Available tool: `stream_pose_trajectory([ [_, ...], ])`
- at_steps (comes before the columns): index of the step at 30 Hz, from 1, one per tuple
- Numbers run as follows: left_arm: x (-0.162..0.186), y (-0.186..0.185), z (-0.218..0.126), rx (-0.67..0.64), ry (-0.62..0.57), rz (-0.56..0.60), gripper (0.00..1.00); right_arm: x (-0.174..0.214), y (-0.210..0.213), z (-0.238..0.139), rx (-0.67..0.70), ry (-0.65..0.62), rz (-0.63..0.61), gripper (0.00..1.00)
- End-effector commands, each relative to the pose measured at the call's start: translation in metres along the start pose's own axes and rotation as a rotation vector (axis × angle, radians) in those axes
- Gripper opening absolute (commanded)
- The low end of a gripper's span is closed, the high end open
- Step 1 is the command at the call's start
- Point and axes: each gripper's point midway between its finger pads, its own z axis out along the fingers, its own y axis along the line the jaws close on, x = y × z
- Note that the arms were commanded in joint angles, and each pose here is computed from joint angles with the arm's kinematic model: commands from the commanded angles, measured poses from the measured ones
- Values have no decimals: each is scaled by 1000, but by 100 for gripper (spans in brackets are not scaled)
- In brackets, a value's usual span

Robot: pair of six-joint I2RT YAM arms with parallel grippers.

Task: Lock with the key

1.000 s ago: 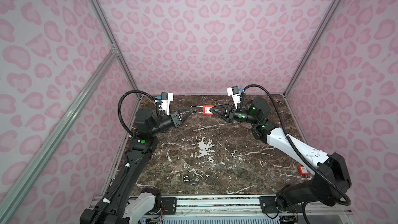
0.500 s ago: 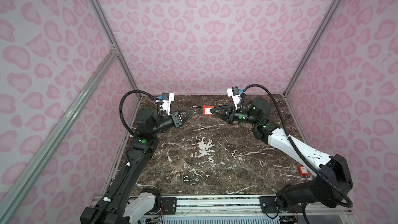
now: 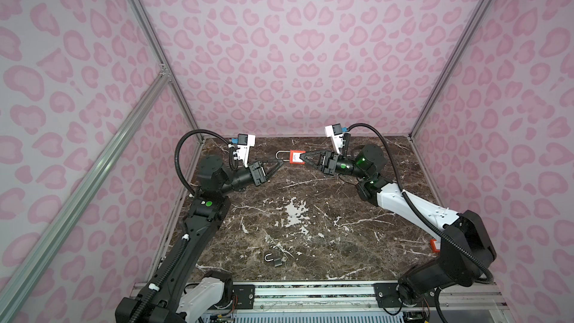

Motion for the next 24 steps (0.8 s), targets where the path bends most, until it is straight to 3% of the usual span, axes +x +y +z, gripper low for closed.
stream_pose_trajectory([
  [1,-5,-11,-1,35,-5,45,35,-9,3,-1,-14,-51,-11,0],
  [4,-6,-13,-1,39,-10,44,50,-9,5,0,-21,-59,-7,0],
  [9,-8,-16,3,49,-7,48,58,-8,7,4,-29,-59,-5,0],
  [15,-10,-19,6,62,-8,50,58,-4,11,14,-58,-56,13,0],
  [24,-10,-19,8,76,-16,44,50,3,17,27,-101,-42,38,0],
])
